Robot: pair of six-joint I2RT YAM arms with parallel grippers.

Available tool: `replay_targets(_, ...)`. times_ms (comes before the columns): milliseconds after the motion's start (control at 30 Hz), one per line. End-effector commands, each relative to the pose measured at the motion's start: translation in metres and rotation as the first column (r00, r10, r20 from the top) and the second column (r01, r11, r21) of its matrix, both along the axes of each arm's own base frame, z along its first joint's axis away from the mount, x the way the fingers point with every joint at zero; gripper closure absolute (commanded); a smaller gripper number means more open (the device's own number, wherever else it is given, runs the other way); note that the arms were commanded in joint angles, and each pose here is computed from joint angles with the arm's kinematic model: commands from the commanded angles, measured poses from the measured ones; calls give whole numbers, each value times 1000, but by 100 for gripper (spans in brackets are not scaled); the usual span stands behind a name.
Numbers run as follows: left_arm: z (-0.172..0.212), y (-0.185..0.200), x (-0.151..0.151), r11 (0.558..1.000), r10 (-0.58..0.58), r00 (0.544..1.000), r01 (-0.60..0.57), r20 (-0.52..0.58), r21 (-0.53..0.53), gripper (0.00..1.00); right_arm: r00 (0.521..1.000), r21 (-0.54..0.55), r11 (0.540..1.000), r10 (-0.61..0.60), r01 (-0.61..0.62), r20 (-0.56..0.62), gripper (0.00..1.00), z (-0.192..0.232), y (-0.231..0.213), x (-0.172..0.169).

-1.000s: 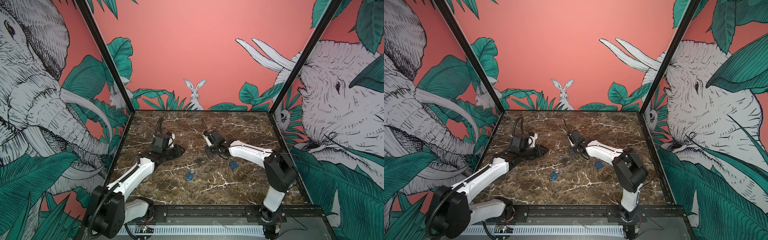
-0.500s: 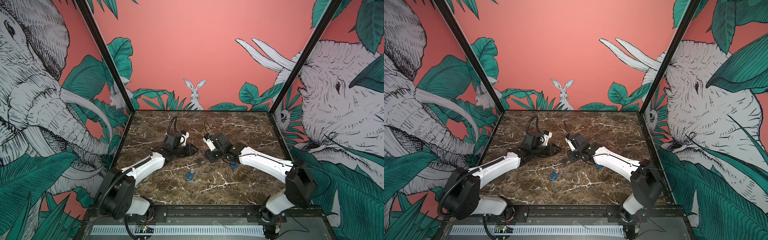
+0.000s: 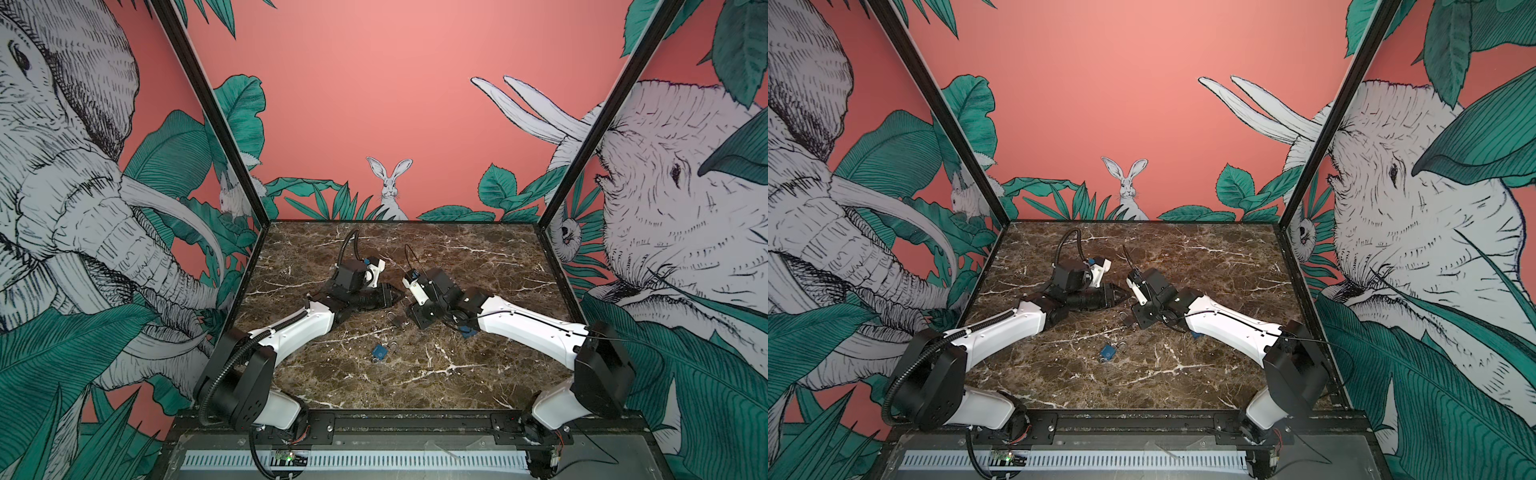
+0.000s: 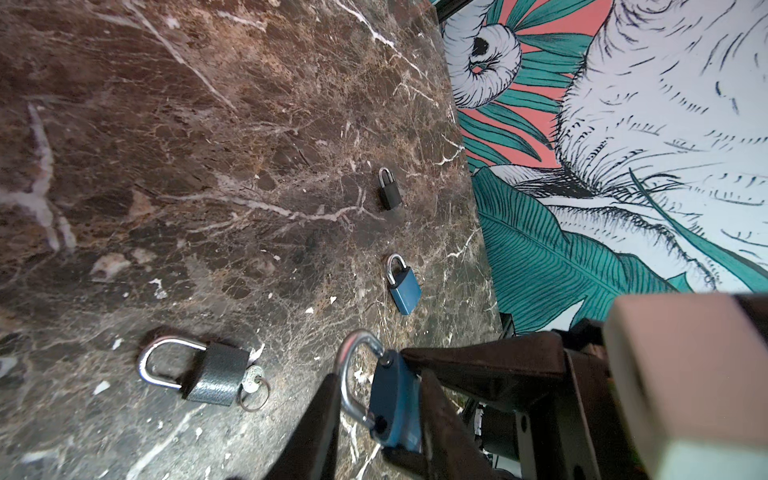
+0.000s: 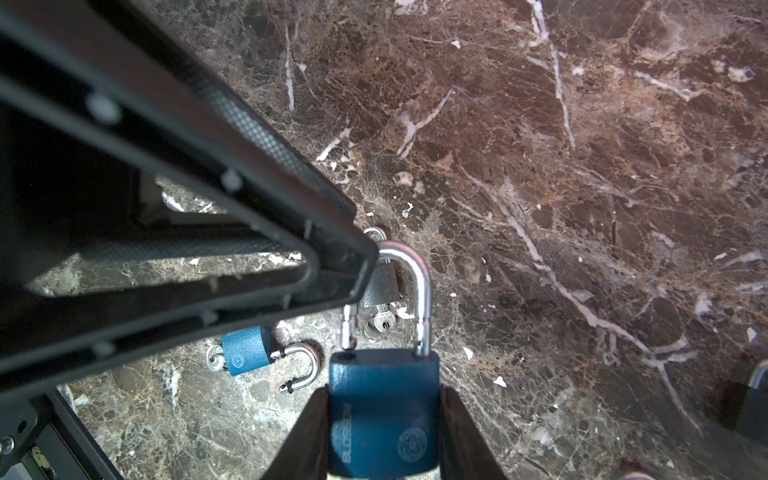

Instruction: Lock with the key

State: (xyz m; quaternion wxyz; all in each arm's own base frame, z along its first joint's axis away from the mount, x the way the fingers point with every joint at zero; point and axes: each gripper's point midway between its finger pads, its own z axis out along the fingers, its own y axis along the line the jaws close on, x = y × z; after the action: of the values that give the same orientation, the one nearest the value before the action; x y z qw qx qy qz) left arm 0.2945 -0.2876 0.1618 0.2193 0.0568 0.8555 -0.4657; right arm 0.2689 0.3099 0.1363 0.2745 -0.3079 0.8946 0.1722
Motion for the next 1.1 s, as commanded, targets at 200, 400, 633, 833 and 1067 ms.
replay_targets(200, -1, -6, -1, 1000, -19, 1000, 19, -1, -19, 66, 998, 66, 998, -4, 0, 60, 81, 33, 10, 4)
replay_targets(400, -7, -7, 0, 1000, -13, 1000, 13, -10, -22, 65, 998, 71, 997, -1, -3, 66, 81, 37, 11, 5)
replay_targets(633, -5, -11, 0, 999, -24, 1000, 24, -14, -36, 69, 997, 76, 997, -4, -1, 74, 80, 40, 11, 5)
replay_targets(833, -8, -12, -1, 999, -29, 999, 28, -20, -34, 72, 996, 81, 997, -8, 0, 88, 81, 43, 12, 7)
replay_targets(1067, -7, -17, -5, 997, -57, 998, 55, -30, -53, 73, 996, 88, 996, -11, 2, 94, 81, 46, 12, 8)
